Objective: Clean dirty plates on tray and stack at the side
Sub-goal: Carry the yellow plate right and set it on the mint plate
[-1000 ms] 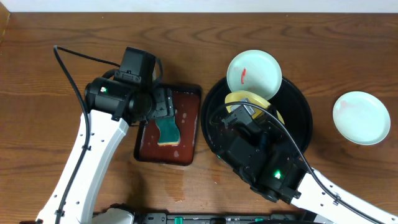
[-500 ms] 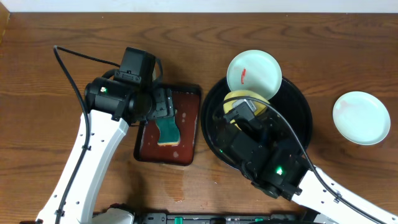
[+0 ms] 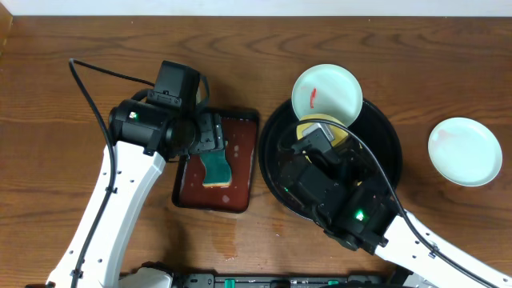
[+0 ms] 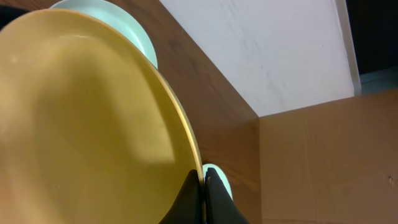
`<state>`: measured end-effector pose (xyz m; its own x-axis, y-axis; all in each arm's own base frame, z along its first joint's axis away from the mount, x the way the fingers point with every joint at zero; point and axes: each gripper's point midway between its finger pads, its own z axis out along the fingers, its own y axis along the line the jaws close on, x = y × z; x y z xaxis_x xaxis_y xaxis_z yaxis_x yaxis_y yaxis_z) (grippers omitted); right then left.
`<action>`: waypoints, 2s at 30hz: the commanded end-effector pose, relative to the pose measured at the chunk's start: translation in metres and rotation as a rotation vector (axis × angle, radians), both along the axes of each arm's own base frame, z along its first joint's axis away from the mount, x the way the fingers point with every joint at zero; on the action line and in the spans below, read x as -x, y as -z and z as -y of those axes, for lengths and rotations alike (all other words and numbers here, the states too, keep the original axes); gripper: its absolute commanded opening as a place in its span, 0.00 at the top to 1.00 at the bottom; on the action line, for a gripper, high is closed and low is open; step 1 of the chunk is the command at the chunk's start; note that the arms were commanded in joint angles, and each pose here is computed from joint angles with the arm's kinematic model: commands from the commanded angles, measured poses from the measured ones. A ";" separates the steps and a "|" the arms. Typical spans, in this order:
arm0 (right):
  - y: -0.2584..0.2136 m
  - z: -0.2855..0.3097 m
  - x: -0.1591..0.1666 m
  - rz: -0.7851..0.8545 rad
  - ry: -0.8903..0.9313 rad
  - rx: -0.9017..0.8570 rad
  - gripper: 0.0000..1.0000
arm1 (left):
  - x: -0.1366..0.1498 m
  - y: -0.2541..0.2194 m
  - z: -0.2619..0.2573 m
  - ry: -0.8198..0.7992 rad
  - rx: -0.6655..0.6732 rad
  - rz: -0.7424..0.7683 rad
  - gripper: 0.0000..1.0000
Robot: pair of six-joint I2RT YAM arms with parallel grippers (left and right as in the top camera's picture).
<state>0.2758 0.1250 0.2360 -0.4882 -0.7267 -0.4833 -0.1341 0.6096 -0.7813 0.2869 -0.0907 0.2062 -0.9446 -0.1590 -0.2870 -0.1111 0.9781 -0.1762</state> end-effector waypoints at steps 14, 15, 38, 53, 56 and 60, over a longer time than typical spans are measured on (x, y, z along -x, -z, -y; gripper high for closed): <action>-0.003 0.012 -0.008 0.049 0.109 -0.144 0.99 | -0.001 -0.001 -0.003 0.000 -0.012 0.004 0.20; 0.002 0.015 -0.010 0.036 0.130 -0.193 0.99 | -0.001 -0.001 -0.003 0.000 -0.012 0.004 0.20; 0.082 0.318 -0.010 0.093 1.085 -1.332 0.99 | -0.001 -0.001 -0.003 0.000 -0.012 0.004 0.20; 0.168 0.375 -0.005 0.008 1.237 -1.379 0.57 | -0.001 -0.001 -0.003 0.000 -0.012 0.004 0.20; 0.139 0.353 -0.045 0.030 0.977 -1.546 0.46 | -0.001 -0.001 -0.003 0.000 -0.011 0.004 0.20; 0.093 0.322 -0.070 0.053 0.751 -1.590 0.44 | -0.001 -0.001 -0.003 0.000 -0.012 0.004 0.20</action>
